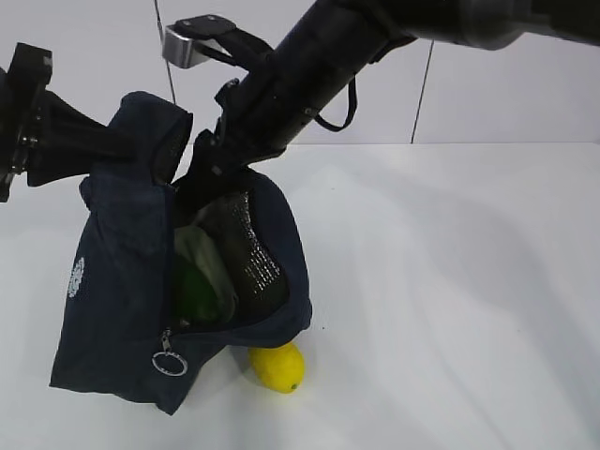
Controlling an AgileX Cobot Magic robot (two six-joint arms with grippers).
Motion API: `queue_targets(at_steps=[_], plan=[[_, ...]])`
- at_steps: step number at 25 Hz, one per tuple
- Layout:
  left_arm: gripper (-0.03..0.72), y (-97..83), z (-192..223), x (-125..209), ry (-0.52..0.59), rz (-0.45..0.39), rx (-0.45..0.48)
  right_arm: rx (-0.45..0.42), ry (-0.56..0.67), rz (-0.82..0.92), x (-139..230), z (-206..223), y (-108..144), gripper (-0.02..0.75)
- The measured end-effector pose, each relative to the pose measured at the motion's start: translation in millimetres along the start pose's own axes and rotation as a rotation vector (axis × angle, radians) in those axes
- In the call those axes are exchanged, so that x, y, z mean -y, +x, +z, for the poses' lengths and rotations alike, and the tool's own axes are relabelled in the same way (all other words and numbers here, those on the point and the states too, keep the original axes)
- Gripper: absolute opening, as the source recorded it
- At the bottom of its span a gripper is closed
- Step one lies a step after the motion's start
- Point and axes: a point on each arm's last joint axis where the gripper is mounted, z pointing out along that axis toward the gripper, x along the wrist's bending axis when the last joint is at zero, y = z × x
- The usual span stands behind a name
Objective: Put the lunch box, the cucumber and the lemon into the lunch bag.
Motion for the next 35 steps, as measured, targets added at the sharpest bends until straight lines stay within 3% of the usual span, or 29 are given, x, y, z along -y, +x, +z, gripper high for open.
queue_targets(at_steps=[4, 6, 13, 18, 22, 31, 35], plan=[[-0.007, 0.9, 0, -1, -0.013, 0.019, -0.010, 0.026, 0.056, -0.095, -12, -19, 2, 0.475], [-0.007, 1.7, 0, -2, -0.024, 0.024, -0.019, 0.089, 0.075, -0.131, -21, -32, 1, 0.475], [-0.007, 4.0, 0, -5, -0.058, 0.045, -0.041, 0.333, 0.183, 0.100, -20, -63, -6, 0.475], [-0.007, 4.7, 0, -7, -0.069, 0.064, -0.050, 0.456, 0.144, 0.247, -27, -97, 8, 0.475], [-0.007, 4.7, 0, -7, -0.069, 0.073, -0.050, 0.450, 0.149, 0.301, -18, -113, 28, 0.475], [-0.007, 4.6, 0, -7, -0.069, 0.080, -0.050, 0.322, 0.398, 0.422, 61, -85, 61, 0.475], [-0.007, 4.6, 0, -7, -0.069, 0.079, -0.049, 0.293, 0.328, 0.470, 86, -73, 77, 0.475]])
